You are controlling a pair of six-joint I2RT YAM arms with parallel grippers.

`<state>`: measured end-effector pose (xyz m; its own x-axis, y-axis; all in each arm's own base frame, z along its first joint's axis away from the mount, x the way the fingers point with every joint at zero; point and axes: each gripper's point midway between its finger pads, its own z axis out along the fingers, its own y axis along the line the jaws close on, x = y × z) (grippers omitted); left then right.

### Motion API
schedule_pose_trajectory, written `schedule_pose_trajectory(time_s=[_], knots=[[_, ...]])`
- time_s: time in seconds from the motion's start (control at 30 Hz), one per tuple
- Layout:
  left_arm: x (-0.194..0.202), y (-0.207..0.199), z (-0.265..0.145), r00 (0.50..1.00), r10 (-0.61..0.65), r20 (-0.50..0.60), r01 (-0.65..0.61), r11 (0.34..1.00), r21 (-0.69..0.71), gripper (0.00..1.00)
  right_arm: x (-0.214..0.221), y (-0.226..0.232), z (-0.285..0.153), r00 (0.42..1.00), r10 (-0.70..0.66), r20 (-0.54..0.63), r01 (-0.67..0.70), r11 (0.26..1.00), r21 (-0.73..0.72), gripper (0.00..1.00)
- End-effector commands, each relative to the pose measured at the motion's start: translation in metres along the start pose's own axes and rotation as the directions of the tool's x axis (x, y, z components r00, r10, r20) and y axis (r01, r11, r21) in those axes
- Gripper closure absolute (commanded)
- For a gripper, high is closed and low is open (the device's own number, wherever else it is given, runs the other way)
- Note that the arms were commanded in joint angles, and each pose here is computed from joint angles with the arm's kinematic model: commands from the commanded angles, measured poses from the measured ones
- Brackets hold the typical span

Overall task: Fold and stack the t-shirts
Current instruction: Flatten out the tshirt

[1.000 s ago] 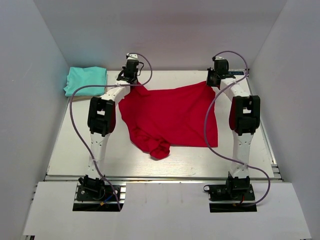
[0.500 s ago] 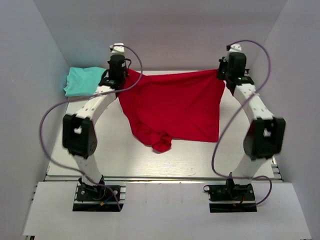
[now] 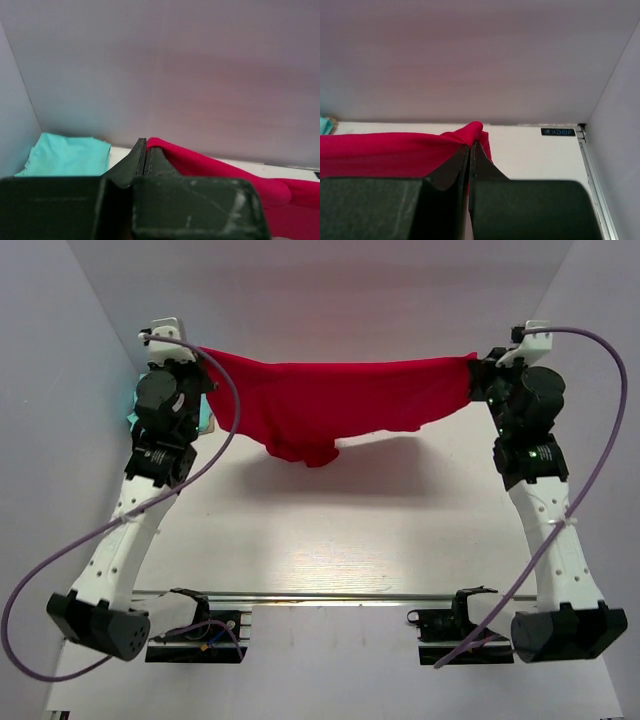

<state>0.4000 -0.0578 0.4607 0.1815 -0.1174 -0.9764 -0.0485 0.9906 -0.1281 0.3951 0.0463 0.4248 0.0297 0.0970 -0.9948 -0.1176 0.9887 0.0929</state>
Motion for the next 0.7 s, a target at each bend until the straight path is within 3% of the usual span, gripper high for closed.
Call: schedule_pose_trajectory(time_s=[0.0,0.13,0.33,0.53,0.67], knots=[[-0.052,0.000,-0.033,0.993,-0.012,0.113,0.005,0.998,0.061,1.00,-0.074,0.009,-0.039,0.981,-0.040,0.189,0.046,0.999,-0.028,1.00],[-0.112,0.011,-0.070,0.968,-0.041,0.246,0.025,0.997,0.068,1.00,-0.122,0.013,-0.072,0.940,-0.051,0.338,0.065,0.997,-0.030,1.00],[-0.170,0.034,-0.119,0.923,-0.031,0.384,0.021,0.999,0.030,1.00,-0.191,0.001,-0.136,0.818,-0.082,0.569,0.051,0.996,0.071,1.00],[-0.208,0.038,-0.141,0.898,-0.001,0.441,-0.016,0.999,0.033,1.00,-0.222,-0.005,-0.152,0.796,-0.138,0.590,0.072,0.988,0.135,1.00],[-0.216,0.025,-0.154,0.884,-0.009,0.467,-0.053,0.992,0.118,1.00,-0.226,0.001,-0.161,0.783,-0.136,0.607,0.090,0.990,0.107,1.00]])
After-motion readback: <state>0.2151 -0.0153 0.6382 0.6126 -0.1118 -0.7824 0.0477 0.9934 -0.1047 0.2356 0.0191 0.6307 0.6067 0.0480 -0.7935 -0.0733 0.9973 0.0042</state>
